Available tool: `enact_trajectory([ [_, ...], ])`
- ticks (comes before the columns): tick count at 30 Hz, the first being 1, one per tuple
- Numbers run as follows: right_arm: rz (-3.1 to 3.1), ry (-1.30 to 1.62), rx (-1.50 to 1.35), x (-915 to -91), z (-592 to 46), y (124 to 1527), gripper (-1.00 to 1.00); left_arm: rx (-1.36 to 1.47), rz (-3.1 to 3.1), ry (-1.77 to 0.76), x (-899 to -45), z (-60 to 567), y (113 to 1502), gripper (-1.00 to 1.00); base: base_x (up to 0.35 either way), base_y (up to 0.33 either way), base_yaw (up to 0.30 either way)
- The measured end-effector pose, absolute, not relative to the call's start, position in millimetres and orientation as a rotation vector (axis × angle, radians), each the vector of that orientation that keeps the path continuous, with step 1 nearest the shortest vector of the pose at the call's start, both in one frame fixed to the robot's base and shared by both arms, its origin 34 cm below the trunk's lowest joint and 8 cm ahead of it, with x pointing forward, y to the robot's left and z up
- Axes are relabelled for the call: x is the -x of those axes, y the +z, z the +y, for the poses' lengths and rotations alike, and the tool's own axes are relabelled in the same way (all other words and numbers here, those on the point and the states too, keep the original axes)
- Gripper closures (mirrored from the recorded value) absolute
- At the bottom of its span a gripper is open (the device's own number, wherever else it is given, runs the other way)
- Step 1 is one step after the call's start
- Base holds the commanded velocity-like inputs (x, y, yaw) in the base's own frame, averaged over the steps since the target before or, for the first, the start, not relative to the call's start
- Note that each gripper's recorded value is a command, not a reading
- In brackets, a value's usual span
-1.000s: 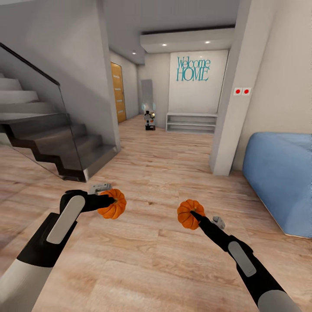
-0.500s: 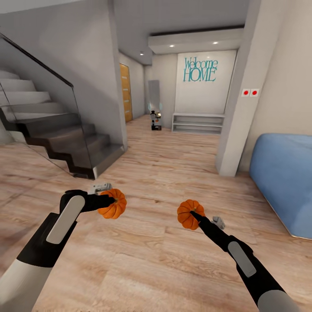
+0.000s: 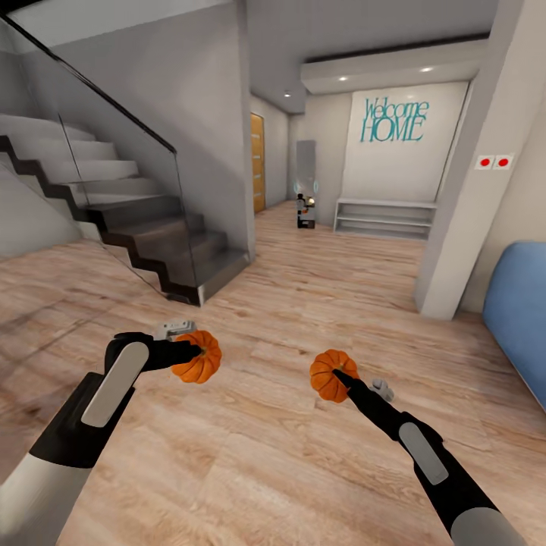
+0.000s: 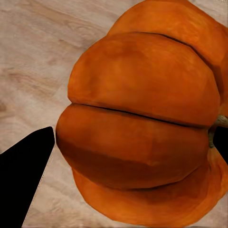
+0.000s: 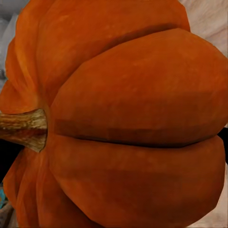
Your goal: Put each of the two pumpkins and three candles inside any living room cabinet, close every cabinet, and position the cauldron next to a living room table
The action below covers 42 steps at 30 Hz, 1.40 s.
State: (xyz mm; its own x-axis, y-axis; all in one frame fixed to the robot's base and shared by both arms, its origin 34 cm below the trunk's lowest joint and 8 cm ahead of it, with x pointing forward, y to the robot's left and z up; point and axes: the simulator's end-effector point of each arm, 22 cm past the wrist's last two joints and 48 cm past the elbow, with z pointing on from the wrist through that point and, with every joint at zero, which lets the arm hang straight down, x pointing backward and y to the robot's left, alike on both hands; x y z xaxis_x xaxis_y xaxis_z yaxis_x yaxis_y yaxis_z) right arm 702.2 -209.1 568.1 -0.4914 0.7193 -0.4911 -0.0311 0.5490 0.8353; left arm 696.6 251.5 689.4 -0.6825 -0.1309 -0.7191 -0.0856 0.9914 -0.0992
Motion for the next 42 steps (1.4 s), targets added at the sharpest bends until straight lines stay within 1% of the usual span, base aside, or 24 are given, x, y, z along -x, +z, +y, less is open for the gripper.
enact_trajectory([
  [5, 1.87, 1.03, -0.562, -702.2, -209.1, 568.0, 1.0, 0.149, 2.326, -0.072, -696.6, 251.0, 689.1, 1.0, -0.22, -0.021, 0.294],
  [12, 1.871, 1.029, -0.562, -702.2, -209.2, 567.7, 1.0, 0.148, 2.328, -0.085, -696.6, 241.3, 688.6, 1.0, -0.252, -0.128, 0.294],
  [42, 1.867, 1.036, -0.562, -702.3, -208.4, 569.0, 1.0, 0.148, 2.327, -0.088, -696.6, 239.6, 688.8, 1.0, -0.254, -0.187, 0.294],
])
